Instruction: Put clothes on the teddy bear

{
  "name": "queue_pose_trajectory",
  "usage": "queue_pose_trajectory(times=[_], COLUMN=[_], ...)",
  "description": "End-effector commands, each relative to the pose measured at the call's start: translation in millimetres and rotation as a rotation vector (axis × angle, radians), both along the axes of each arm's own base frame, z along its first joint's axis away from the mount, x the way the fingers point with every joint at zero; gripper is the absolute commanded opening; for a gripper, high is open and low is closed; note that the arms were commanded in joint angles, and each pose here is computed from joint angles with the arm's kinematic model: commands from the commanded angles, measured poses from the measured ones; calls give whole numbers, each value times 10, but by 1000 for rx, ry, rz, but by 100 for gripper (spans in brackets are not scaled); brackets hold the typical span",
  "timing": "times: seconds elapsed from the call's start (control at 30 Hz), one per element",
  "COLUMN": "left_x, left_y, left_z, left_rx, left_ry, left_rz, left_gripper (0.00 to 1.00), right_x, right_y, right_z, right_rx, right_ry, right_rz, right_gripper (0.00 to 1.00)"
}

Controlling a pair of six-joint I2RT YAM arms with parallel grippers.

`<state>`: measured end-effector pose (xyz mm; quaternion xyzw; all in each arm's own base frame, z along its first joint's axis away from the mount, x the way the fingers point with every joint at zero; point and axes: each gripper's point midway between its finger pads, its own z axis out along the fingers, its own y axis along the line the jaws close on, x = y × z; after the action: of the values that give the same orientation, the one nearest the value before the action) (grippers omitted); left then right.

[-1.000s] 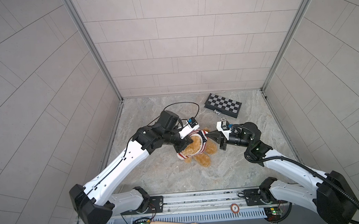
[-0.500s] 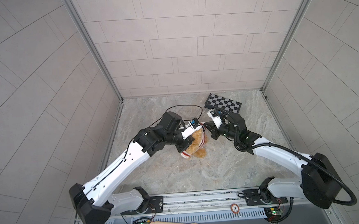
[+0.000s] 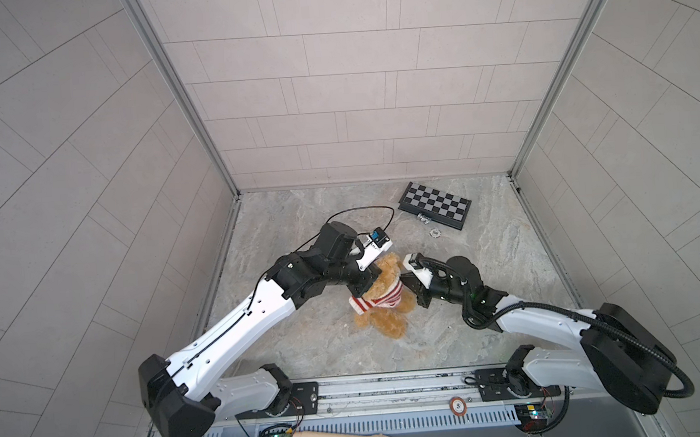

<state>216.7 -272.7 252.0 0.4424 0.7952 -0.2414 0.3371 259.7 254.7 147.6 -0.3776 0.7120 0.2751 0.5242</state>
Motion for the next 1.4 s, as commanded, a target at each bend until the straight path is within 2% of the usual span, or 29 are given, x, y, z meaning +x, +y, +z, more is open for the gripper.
queue_pose_trajectory(times=[0.0,0.1,0.13,0.27,0.47,0.53,0.63,0.87,0.9,0.93,0.97,1.03,1.07,1.3,1.37], left_x=[53,31,23,6,36,28,-4,-10,-9,-6,-1,18,23,188,192], left_y=[-58,-23,-11,1,-13,-27,-24,-5,-8,-13,-13,-2,1,167,182], left_z=[450,386,354,309,395,403,439,412,418,429,432,460,476,667,689], left_rx=[-144,-129,-126,-195,-328,-340,-367,-362,-364,-367,-369,-379,-386,-417,-420], left_ry=[-98,-68,-58,-9,36,43,41,42,41,40,39,31,30,-14,-24], left_rz=[13,13,12,13,23,18,15,23,22,21,24,36,43,159,159], left_gripper=[0,0,0,0,0,0,0,0,0,0,0,0,0,0,0], right_x=[31,-158,-216,-363,-443,-381,-312,-424,-415,-392,-380,-324,-279,256,332], right_y=[-128,-157,-174,-204,-111,-66,28,133,151,161,169,144,123,-447,-533], right_z=[270,709,796,649,555,595,636,884,874,866,863,862,832,102,-9], right_rx=[32,142,169,220,303,313,321,466,464,463,463,476,474,273,232], right_ry=[-122,-237,-250,-119,-120,-108,-96,-143,-140,-138,-141,-147,-140,29,70], right_rz=[-45,-37,-39,-41,-20,-26,-13,90,94,89,87,59,33,-369,-412], right_gripper=[30,56,59,60,60,60,55,55,54,47,36,7,0,0,0])
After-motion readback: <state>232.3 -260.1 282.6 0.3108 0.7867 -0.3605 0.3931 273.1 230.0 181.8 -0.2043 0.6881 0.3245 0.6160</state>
